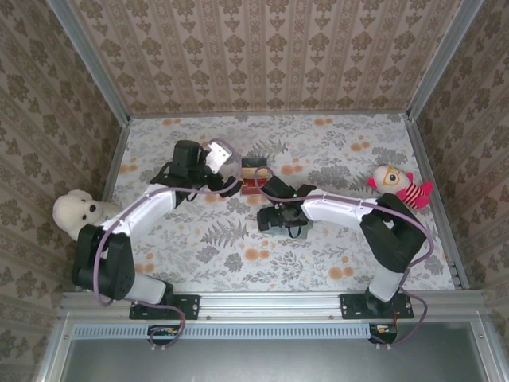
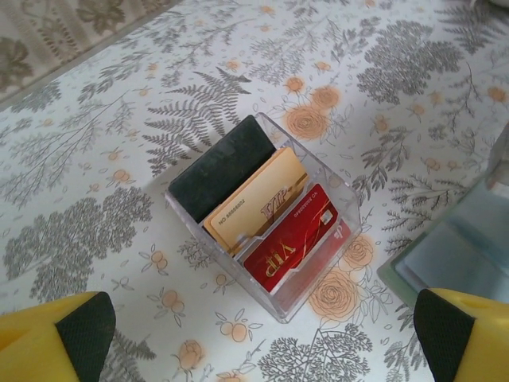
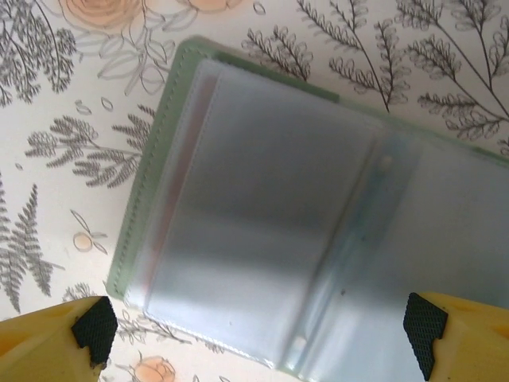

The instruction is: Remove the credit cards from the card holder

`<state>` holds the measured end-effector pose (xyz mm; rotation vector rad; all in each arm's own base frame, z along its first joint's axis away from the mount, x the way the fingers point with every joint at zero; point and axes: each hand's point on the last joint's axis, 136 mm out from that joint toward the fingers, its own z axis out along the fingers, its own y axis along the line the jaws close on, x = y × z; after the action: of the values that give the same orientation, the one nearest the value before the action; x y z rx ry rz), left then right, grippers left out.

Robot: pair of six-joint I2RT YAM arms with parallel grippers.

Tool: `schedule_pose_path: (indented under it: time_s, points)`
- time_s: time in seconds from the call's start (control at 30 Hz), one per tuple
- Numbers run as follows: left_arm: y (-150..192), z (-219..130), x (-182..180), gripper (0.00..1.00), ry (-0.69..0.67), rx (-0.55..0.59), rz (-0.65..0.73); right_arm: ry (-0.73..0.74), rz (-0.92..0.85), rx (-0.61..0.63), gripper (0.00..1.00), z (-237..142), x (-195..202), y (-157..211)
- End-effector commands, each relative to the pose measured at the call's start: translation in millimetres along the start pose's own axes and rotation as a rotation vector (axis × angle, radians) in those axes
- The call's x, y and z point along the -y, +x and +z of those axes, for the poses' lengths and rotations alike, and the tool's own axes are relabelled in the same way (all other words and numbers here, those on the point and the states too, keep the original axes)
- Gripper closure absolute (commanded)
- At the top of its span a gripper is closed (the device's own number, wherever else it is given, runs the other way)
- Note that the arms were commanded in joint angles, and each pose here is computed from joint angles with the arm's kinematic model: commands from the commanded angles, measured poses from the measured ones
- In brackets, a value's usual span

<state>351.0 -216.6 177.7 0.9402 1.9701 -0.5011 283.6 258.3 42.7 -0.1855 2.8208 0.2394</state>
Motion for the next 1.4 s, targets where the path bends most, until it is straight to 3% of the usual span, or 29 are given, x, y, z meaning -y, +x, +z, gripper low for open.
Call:
schedule_pose_path:
  time_s: [0.0, 0.2, 0.43, 0.57, 0.77, 1.0, 1.13, 1.37]
  points:
    - [-12, -12, 6, 0.0, -0.021, 0.1, -0.115, 0.071, 0.018, -0.009, 0.05, 3, 5, -3]
    - [-7, -28, 10, 0.0, -0.084, 0.17, -0.249, 0.116, 0.022, -0.055, 0.05, 17, 9, 1]
    - [20, -37, -17, 0.0, -0.274, 0.137, -0.472, 0.163, 0.045, -0.085, 0.06, 27, 18, 8]
    - [40, -49, -45, 0.0, -0.46, 0.09, -0.591, 0.199, 0.04, -0.095, 0.07, 30, 24, 12]
    - [71, -64, -74, 0.0, -0.61, 0.033, -0.759, 0.189, 0.051, -0.089, 0.13, 29, 29, 13]
    - [73, -58, -68, 0.0, -0.497, -0.014, -0.795, 0.093, 0.085, -0.06, 0.21, 21, 22, 7]
    - [84, -57, -75, 0.0, -0.51, -0.05, -0.845, 0.027, 0.102, -0.039, 0.22, 16, 14, 0]
    - [88, -50, -70, 0.0, -0.463, -0.047, -0.853, 0.034, 0.109, -0.037, 0.32, 13, 19, -1]
